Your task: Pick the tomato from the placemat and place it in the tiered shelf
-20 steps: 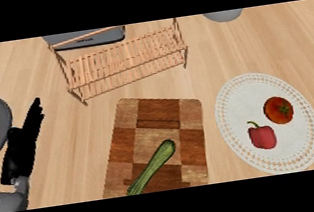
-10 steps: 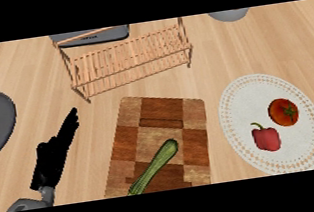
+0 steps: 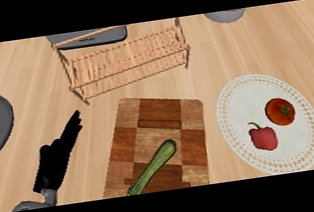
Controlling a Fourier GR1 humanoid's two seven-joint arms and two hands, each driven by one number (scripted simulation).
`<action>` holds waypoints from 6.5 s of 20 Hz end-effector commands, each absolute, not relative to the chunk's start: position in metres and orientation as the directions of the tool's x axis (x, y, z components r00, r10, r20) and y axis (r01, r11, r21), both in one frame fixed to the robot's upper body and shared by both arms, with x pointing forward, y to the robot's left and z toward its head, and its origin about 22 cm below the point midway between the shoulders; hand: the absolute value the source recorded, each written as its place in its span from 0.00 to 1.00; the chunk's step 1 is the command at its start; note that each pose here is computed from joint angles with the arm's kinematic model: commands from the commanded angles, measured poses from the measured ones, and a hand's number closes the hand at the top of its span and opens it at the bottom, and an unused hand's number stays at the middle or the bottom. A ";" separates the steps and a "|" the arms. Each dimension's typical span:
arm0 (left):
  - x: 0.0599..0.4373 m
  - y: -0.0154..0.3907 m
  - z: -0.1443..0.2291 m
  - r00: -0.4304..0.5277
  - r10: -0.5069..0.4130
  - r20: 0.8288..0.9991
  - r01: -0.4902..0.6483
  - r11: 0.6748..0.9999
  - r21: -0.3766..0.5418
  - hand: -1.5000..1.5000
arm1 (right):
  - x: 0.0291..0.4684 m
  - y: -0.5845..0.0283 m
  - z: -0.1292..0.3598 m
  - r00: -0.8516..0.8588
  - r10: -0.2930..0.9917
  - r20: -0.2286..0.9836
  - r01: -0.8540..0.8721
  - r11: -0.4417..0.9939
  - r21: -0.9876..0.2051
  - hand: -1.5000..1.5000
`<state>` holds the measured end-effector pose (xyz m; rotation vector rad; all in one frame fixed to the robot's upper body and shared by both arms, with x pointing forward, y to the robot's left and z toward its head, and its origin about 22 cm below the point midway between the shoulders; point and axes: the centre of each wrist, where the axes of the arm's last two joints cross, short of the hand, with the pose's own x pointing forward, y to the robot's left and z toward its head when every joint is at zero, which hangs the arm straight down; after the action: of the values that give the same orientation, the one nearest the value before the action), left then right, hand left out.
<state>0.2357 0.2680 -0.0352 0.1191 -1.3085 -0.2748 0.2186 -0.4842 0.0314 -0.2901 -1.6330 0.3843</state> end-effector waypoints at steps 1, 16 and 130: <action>0.240 0.275 -0.030 0.231 -0.272 0.934 0.130 0.960 0.247 0.50 | 0.224 -0.481 0.068 -0.021 0.659 0.752 -0.136 0.743 -0.655 0.00; 0.260 0.263 -0.034 0.234 -0.262 0.936 0.138 0.962 0.235 0.50 | 0.256 -0.313 0.078 0.191 0.915 0.355 -0.135 0.383 -0.914 0.00; 0.258 0.248 -0.025 0.182 -0.267 0.946 0.191 0.954 0.232 0.50 | 0.458 -0.058 0.232 0.105 0.911 0.400 0.192 0.376 -0.907 1.00</action>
<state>0.2527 0.2540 -0.0278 0.0830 -1.3396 -0.3187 0.4466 -0.0549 0.2459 -1.1063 -1.4192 0.6940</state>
